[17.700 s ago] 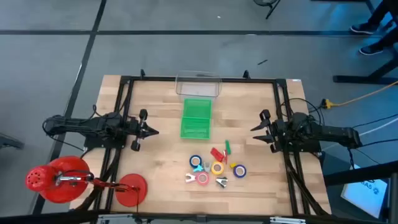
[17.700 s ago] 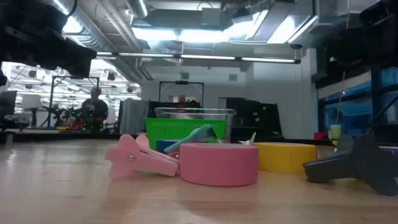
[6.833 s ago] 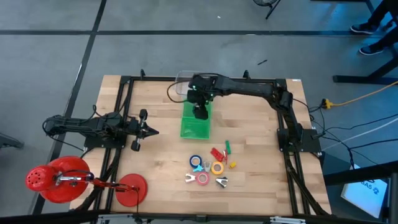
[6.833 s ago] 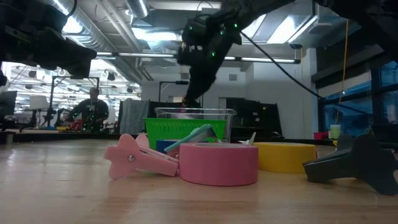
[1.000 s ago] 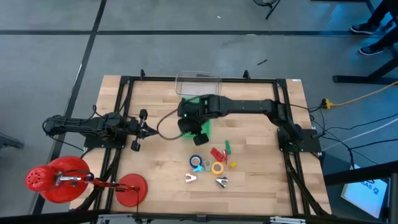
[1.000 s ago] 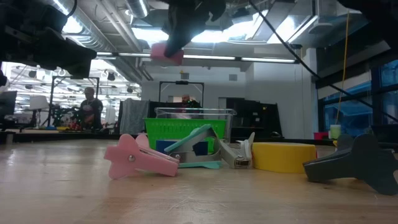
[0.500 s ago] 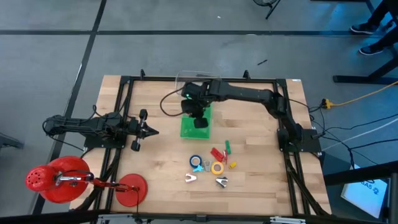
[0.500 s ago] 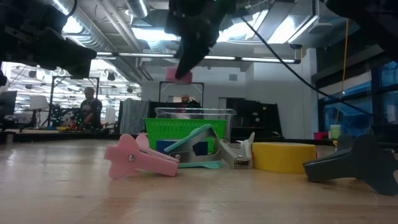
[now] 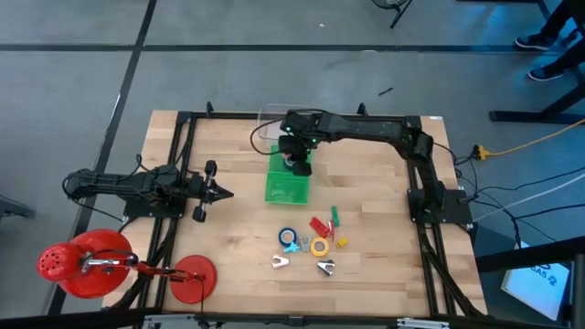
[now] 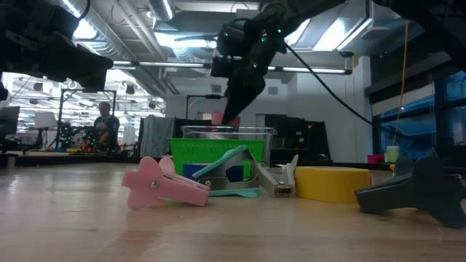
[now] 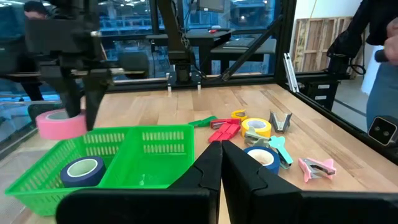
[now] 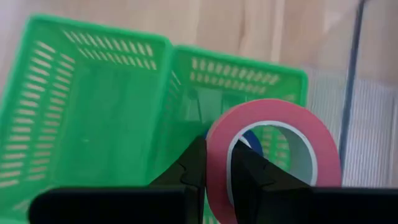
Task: Pick and place Stapler, Stapler remover, tape
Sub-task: Put the pink tape into the top green bin
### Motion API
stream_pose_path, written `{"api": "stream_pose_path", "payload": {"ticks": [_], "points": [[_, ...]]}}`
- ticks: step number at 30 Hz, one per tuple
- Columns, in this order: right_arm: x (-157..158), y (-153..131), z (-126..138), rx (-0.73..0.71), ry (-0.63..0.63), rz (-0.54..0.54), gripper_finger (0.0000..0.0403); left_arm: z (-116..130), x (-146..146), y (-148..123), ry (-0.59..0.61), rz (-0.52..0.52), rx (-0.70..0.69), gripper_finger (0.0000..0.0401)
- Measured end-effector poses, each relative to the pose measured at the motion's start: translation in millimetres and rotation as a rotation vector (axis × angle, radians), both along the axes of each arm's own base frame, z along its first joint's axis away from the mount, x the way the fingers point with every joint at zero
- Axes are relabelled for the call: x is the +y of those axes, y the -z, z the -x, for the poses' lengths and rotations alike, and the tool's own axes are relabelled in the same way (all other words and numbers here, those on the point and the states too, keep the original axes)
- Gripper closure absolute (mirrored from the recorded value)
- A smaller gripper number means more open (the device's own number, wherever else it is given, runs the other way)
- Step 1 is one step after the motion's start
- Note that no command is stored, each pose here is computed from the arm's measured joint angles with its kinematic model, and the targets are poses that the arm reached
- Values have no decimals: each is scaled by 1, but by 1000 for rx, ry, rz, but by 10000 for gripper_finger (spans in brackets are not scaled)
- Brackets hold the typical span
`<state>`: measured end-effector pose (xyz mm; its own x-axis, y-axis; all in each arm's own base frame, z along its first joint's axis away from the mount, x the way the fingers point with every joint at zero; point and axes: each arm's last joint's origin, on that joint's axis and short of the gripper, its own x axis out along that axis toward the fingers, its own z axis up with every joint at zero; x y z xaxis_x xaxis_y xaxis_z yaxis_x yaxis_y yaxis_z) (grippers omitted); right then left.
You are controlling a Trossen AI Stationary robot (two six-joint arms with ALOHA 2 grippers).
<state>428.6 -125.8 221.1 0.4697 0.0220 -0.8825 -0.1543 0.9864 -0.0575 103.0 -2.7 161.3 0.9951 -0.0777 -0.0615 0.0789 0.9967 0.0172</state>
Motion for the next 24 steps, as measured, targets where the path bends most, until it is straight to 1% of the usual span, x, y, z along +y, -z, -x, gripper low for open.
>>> {"api": "stream_pose_path", "payload": {"ticks": [6, 11, 19, 24], "points": [[-6, 20, 4, -7, 17, 1, 357, 0, 0, 0, 0, 0, 0, 393], [-8, 28, 6, -11, 23, 4, 355, 0, 0, 0, 0, 0, 0, 396], [-8, 28, 5, -20, 50, -12, 320, 0, 0, 0, 0, 0, 0, 394], [-8, 28, 5, -20, 54, -13, 318, 0, 0, 0, 0, 0, 0, 394]]}}
